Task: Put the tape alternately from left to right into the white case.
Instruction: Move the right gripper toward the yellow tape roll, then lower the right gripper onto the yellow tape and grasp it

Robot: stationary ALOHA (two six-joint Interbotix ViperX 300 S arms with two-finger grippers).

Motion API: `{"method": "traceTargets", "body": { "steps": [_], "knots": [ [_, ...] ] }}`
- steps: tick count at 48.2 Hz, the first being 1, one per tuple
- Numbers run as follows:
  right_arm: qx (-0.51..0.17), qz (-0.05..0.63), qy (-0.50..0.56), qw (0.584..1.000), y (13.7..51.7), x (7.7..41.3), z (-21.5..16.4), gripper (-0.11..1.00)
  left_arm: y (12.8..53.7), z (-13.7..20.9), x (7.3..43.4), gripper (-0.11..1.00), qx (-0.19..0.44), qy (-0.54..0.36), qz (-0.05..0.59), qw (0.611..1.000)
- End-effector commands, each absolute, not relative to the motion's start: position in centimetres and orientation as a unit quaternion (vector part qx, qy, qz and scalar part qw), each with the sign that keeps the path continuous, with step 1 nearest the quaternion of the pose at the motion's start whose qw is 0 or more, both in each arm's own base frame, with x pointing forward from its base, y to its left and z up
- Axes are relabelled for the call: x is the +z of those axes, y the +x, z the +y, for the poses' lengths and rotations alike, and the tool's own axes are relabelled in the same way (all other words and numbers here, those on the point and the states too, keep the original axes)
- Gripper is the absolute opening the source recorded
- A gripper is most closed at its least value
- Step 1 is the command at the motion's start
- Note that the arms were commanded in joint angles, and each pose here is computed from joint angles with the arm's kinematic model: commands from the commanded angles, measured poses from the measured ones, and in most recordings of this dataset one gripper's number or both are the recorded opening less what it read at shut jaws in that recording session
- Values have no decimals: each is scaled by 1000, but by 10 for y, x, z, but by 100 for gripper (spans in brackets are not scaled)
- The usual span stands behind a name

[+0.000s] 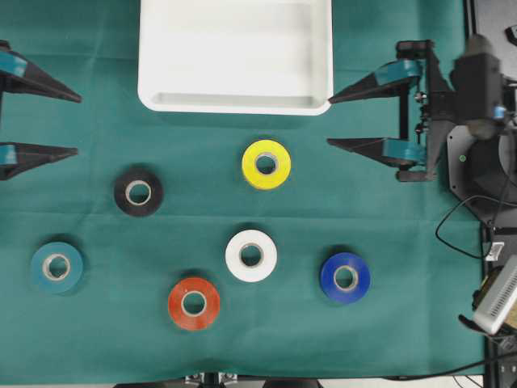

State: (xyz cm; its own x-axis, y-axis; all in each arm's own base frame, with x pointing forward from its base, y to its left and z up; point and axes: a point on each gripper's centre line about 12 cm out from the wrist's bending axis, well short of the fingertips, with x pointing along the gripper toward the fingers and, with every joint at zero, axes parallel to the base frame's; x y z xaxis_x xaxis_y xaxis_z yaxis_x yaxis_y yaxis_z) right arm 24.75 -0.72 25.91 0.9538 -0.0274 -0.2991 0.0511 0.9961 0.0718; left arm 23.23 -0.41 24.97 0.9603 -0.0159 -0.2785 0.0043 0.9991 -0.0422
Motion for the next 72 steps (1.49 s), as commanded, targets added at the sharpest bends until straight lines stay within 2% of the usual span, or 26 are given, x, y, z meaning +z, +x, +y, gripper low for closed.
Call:
{"method": "traceTargets", "body": {
  "steps": [1, 30, 56, 72],
  "knots": [
    [-21, 155, 40, 987, 256, 268, -8, 72, 242, -5, 258, 66, -6, -25, 145, 989],
    [-28, 283, 45, 958, 296, 242, -9, 71, 272, -6, 241, 66, -4, -30, 255, 966],
    [-24, 288, 51, 956, 299, 241, -5, 71, 272, -6, 239, 66, -3, -30, 259, 965],
    [-4, 326, 72, 943, 308, 217, 16, 71, 271, -6, 236, 66, -3, -30, 262, 964]
  ]
}}
